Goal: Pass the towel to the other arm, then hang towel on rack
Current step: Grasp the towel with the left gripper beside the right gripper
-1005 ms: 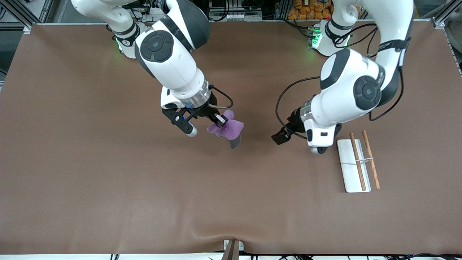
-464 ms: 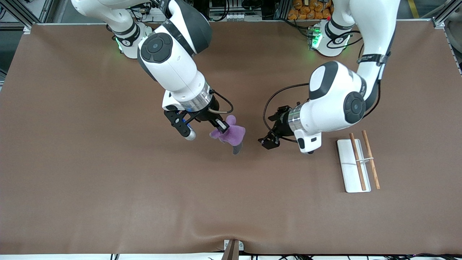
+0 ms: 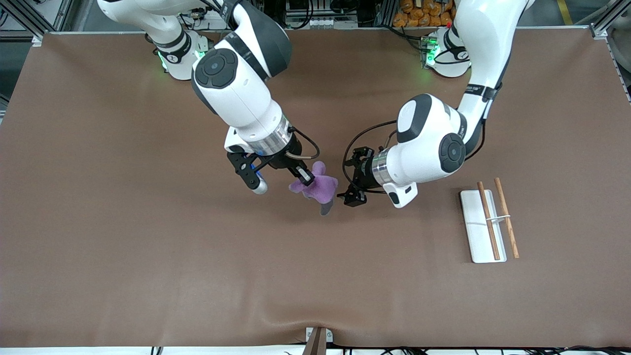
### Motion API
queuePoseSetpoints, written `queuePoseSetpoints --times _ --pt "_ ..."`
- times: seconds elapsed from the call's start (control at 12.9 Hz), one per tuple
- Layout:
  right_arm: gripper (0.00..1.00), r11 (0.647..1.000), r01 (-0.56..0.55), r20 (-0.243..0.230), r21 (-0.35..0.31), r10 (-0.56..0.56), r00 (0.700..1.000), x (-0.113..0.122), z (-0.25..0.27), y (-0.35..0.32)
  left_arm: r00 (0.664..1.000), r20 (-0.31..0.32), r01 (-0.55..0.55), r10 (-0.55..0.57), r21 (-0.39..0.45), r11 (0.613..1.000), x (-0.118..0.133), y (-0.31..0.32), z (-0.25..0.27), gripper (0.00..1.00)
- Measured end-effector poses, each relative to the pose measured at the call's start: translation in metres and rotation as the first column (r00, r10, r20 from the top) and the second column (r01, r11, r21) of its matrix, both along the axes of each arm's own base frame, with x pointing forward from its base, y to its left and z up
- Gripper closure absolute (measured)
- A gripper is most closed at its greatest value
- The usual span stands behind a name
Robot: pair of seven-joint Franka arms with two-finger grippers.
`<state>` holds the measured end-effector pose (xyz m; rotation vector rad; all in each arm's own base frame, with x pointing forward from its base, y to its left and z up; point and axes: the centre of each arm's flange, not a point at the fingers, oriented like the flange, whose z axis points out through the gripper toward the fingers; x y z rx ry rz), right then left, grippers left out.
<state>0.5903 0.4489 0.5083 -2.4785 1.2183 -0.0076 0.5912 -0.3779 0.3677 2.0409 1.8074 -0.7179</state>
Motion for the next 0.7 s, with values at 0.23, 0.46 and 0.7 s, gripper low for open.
queuePoseSetpoints --times 0.23,0.46,0.7 --pt "0.96 1.0 0.008 -0.003 0.001 -0.008 1.0 0.0 -0.002 0.001 0.996 -0.059 -0.07 0.068 -0.024 0.997 0.001 0.001 -0.004 0.0" --pt "0.96 1.0 0.008 -0.004 0.001 -0.008 1.0 0.0 -0.004 0.002 0.99 -0.104 -0.099 0.092 -0.06 0.993 -0.001 -0.005 -0.012 0.08" --pt "0.96 1.0 0.008 -0.006 0.0 -0.008 1.0 0.0 -0.005 0.003 0.988 -0.11 -0.115 0.107 -0.076 0.99 0.0 -0.006 -0.013 0.46"
